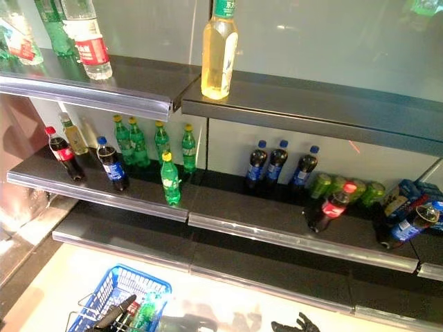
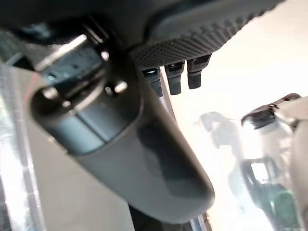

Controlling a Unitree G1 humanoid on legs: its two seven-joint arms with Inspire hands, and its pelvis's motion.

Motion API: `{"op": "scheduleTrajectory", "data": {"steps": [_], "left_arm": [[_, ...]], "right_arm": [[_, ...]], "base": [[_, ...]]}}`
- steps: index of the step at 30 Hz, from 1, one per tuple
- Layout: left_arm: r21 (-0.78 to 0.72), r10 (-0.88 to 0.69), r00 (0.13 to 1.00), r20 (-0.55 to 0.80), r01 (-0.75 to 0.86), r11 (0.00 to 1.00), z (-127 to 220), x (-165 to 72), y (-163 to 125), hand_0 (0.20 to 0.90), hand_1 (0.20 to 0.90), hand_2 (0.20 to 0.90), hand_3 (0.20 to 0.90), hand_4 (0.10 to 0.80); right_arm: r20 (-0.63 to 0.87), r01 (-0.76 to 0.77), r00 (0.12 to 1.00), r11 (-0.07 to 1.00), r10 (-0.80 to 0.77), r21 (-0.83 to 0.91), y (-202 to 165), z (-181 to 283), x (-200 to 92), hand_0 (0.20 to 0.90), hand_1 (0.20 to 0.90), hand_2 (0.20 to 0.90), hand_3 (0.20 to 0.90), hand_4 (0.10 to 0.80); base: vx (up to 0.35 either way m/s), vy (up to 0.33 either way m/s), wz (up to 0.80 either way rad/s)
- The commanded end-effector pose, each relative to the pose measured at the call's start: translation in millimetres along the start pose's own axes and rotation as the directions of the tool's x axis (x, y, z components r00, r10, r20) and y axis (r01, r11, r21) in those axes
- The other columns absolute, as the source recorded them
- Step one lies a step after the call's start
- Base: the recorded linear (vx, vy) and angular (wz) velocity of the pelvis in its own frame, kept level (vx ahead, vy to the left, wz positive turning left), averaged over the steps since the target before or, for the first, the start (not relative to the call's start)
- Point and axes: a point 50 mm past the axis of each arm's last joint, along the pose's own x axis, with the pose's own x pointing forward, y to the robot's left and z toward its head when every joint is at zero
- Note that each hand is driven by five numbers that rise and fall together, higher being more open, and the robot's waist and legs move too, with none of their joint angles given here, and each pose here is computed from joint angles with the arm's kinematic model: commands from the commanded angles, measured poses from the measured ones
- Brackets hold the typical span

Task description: Pick up the drink and place into the basket.

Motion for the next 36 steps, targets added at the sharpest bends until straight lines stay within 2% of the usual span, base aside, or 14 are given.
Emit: {"op": "scheduleTrajectory", "data": {"steps": [1, 7, 15, 20, 23, 36], "left_arm": [[0.068, -0.274, 0.954, 0.123, 0.268, 0.961, 33.7, 8.6, -44.7, 0.300, 0.300, 0.300, 0.200, 0.100], [0.094, -0.300, 0.954, 0.006, 0.299, 0.950, 18.6, 8.5, -41.5, 0.300, 0.300, 0.300, 0.200, 0.100], [0.107, -0.333, 0.943, 0.024, 0.329, 0.938, 32.3, 10.4, -52.7, 0.300, 0.300, 0.300, 0.200, 0.100], [0.094, -0.326, 0.945, 0.013, 0.323, 0.942, 25.8, 11.7, -55.6, 0.300, 0.300, 0.300, 0.200, 0.100], [0.137, -0.309, 0.951, -0.035, 0.311, 0.941, 16.4, 12.0, -53.4, 0.300, 0.300, 0.300, 0.200, 0.100], [0.173, -0.307, 0.949, -0.075, 0.315, 0.933, 6.5, 11.4, -49.4, 0.300, 0.300, 0.300, 0.200, 0.100]], "right_arm": [[0.106, 0.023, 0.994, 0.999, -0.020, -0.025, -13.2, 45.4, 8.6, 0.900, 0.900, 0.900, 0.900, 0.800], [0.103, 0.033, 0.994, 0.999, -0.032, -0.005, -21.2, 44.1, 7.2, 0.900, 0.900, 0.900, 0.900, 0.800], [0.084, -0.035, 0.996, 0.998, 0.039, -0.046, -6.2, 44.3, 10.2, 0.900, 0.900, 0.900, 0.900, 0.800], [0.051, -0.081, 0.995, 0.992, 0.086, -0.096, 6.3, 38.4, 10.9, 0.900, 0.900, 0.900, 0.900, 0.800], [0.048, -0.099, 0.994, 0.992, 0.103, -0.076, 13.8, 36.9, 11.2, 0.900, 0.900, 0.900, 0.900, 0.800], [0.049, -0.099, 0.993, 0.992, 0.103, -0.083, 14.9, 34.5, 10.6, 0.900, 0.900, 0.900, 0.900, 0.800]], "base": [[0.036, 0.193, -0.12], [-0.034, 0.234, -0.21], [-0.152, 0.030, -0.81], [-0.039, -0.081, -0.09], [-0.028, -0.060, -0.04], [-0.010, 0.008, 0.05]]}}
